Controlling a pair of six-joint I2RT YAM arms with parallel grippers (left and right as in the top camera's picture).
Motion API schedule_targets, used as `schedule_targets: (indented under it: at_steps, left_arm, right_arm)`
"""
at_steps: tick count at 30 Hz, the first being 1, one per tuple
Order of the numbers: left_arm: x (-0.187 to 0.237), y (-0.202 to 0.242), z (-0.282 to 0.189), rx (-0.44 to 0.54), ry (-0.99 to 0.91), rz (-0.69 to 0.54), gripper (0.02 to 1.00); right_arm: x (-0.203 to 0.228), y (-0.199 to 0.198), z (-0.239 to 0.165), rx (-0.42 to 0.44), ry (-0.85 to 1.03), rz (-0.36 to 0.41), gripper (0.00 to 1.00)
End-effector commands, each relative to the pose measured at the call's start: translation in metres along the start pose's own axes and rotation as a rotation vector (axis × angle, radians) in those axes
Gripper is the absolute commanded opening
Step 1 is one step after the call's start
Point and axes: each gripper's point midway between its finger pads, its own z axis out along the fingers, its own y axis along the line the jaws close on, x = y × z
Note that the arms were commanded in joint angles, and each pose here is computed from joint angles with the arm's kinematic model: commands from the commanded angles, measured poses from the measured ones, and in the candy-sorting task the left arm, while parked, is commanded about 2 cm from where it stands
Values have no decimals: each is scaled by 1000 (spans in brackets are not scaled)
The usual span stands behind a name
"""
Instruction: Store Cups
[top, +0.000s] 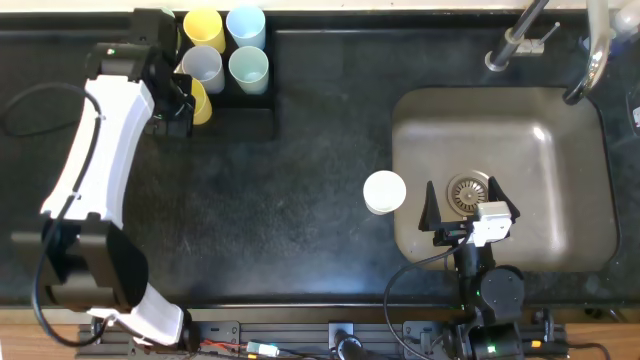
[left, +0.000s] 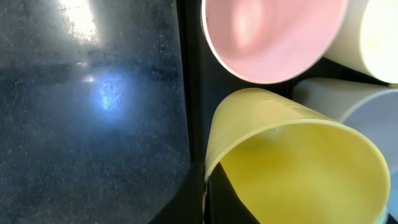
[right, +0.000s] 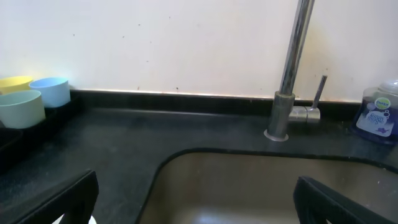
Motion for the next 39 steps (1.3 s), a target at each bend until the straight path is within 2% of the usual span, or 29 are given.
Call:
schedule_targets:
  at_steps: [1,33,35,39]
  left_arm:
    - [5,3,14,-41,0,-9,36]
    - [15,-2,70,-115,16,3,36]
    - [15,-3,70,-112,13,3,66]
    - [15,-3,69,-111,14,8,266]
  right_arm:
    - [4,-1,0,5,3,-3,996]
    - [4,-1,0,5,3,-3,998]
    - [4,-1,0,5,3,-3,998]
    - [4,-1,0,5,3,-3,996]
